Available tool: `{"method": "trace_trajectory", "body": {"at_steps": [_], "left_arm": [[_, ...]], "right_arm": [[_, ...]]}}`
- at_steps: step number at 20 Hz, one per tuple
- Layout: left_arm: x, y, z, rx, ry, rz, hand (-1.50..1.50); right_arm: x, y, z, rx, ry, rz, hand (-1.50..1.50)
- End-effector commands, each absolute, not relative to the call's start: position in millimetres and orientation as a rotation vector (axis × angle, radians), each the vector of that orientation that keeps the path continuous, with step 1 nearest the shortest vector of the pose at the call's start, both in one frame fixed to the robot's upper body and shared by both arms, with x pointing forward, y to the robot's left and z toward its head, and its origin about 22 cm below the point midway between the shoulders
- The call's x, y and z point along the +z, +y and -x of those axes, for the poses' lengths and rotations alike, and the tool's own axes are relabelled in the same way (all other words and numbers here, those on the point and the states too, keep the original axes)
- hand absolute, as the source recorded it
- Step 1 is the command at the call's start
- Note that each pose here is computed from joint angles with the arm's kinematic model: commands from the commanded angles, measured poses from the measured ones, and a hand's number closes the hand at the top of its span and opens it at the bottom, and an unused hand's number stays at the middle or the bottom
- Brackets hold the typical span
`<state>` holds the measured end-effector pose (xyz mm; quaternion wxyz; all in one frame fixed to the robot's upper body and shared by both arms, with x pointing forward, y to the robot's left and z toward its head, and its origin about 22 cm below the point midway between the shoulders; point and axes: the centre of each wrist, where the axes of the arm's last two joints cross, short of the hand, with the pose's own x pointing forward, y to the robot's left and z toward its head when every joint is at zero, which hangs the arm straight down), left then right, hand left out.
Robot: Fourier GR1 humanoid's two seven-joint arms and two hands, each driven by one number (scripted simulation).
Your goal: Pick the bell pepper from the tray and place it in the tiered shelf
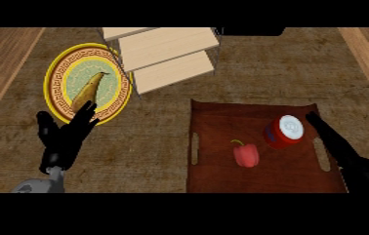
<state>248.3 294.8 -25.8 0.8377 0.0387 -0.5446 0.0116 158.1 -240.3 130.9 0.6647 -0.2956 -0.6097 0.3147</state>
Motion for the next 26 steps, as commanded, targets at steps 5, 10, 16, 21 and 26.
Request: {"method": "trace_trajectory", "body": {"at_steps": [5, 10, 16, 21, 26], "left_arm": [[-22.9, 286.8, -244.9, 0.038, -1.117, -0.096, 0.00], [-7.2, 306.8, -262.1, 0.030, -1.122, -0.092, 0.00], [-46.7, 293.0, -243.7, 0.045, -1.111, -0.094, 0.00], [-20.6, 300.7, -240.1, 0.057, -1.113, -0.123, 0.00], [-32.8, 265.2, -240.4, 0.054, -1.120, -0.095, 0.00]], "right_arm": [[128.9, -173.1, -179.0, 0.760, -1.200, 0.763, -1.50], [106.8, -132.8, -187.0, 0.855, -1.144, 0.797, -1.50], [87.8, -135.7, -191.5, 0.803, -1.069, 0.847, -1.50], [84.4, -136.0, -175.1, 0.804, -1.051, 0.885, -1.50], [60.4, -136.9, -188.0, 0.809, -1.056, 0.899, -1.50]]}}
